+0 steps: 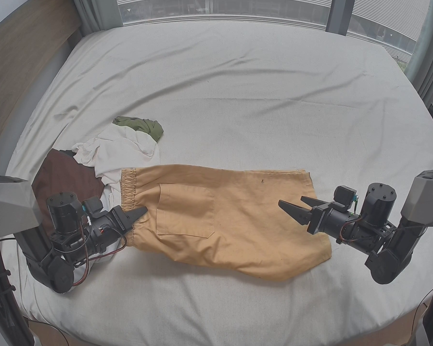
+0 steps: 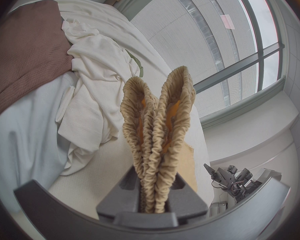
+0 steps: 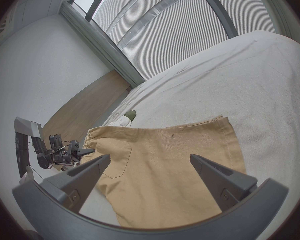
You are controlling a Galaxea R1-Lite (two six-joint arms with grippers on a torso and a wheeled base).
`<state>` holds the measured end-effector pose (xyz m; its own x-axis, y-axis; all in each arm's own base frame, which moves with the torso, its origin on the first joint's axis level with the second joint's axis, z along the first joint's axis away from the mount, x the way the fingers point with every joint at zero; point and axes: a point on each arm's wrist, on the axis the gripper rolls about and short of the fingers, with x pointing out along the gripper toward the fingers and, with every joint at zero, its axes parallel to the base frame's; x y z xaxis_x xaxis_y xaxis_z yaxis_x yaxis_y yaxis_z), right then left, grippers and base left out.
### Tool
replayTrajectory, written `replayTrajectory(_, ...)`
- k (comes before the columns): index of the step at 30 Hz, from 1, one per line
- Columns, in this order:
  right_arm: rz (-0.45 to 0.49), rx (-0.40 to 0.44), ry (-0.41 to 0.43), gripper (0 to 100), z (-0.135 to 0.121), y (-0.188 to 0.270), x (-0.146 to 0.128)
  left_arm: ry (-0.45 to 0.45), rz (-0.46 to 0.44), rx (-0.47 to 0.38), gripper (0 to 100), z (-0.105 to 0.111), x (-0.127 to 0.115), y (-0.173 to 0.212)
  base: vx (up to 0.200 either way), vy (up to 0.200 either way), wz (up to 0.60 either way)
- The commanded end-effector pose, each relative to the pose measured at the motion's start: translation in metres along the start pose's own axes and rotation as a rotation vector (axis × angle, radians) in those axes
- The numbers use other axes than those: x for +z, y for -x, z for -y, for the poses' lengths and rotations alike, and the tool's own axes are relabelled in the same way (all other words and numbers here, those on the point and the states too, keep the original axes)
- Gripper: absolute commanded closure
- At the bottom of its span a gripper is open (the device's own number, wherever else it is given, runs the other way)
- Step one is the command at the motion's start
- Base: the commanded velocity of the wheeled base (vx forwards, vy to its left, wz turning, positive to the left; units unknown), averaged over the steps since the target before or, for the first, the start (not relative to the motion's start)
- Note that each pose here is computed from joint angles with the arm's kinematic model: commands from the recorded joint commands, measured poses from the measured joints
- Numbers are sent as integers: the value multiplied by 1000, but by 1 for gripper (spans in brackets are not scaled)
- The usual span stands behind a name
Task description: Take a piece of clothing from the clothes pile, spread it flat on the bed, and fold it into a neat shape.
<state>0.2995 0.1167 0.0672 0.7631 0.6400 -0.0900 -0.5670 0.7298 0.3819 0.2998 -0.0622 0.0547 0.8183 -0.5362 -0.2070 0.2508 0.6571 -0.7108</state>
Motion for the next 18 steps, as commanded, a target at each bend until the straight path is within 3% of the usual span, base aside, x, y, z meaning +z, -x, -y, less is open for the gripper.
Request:
replayTrajectory(1, -2, 3, 0, 0, -1, 0, -1, -4, 13, -10, 100, 2, 3, 0, 0, 0, 0)
replayTrajectory(18, 5, 12, 4, 0, -3, -1, 1, -53, -2, -153, 100, 35, -12, -12, 0, 0, 0)
